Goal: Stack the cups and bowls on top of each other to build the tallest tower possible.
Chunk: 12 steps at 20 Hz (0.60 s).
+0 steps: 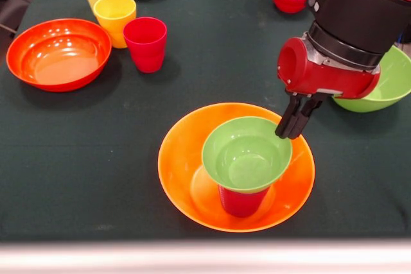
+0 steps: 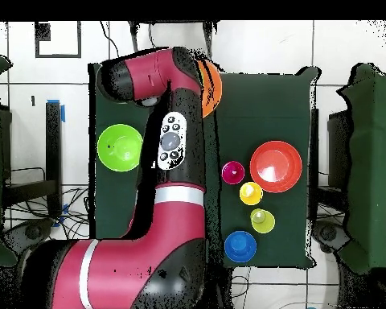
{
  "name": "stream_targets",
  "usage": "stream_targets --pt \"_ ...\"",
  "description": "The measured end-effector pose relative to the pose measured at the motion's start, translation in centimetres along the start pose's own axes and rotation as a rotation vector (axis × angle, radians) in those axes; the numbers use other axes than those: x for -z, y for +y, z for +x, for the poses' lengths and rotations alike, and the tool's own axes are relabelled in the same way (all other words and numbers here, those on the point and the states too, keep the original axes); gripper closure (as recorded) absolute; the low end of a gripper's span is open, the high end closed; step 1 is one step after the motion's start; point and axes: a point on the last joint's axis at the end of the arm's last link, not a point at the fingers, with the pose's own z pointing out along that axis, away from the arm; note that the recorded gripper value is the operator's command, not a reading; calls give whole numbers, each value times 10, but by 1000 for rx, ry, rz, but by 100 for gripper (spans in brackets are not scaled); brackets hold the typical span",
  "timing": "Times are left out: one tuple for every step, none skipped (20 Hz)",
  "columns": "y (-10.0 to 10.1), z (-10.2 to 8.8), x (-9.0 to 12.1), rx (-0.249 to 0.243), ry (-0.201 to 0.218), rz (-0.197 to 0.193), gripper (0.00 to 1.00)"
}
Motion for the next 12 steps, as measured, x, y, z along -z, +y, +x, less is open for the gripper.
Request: stream_targets --pt "0 0 -1 0 0 0 100" --pt "0 0 -1 0 0 0 100" --pt "1 0 -2 0 1 0 100" --pt "1 0 -2 1 0 0 100" --pt "1 0 -2 1 1 0 100" --pt "2 1 -4 1 2 -1 100" --pt "2 1 -5 2 3 -1 100" --pt "3 2 -7 2 5 -1 100" --pt "4 3 -9 4 9 -2 100" --pt "5 4 -11 5 11 -3 100" --pt "6 6 -13 6 15 -4 100" --pt "8 7 -16 7 19 -5 100"
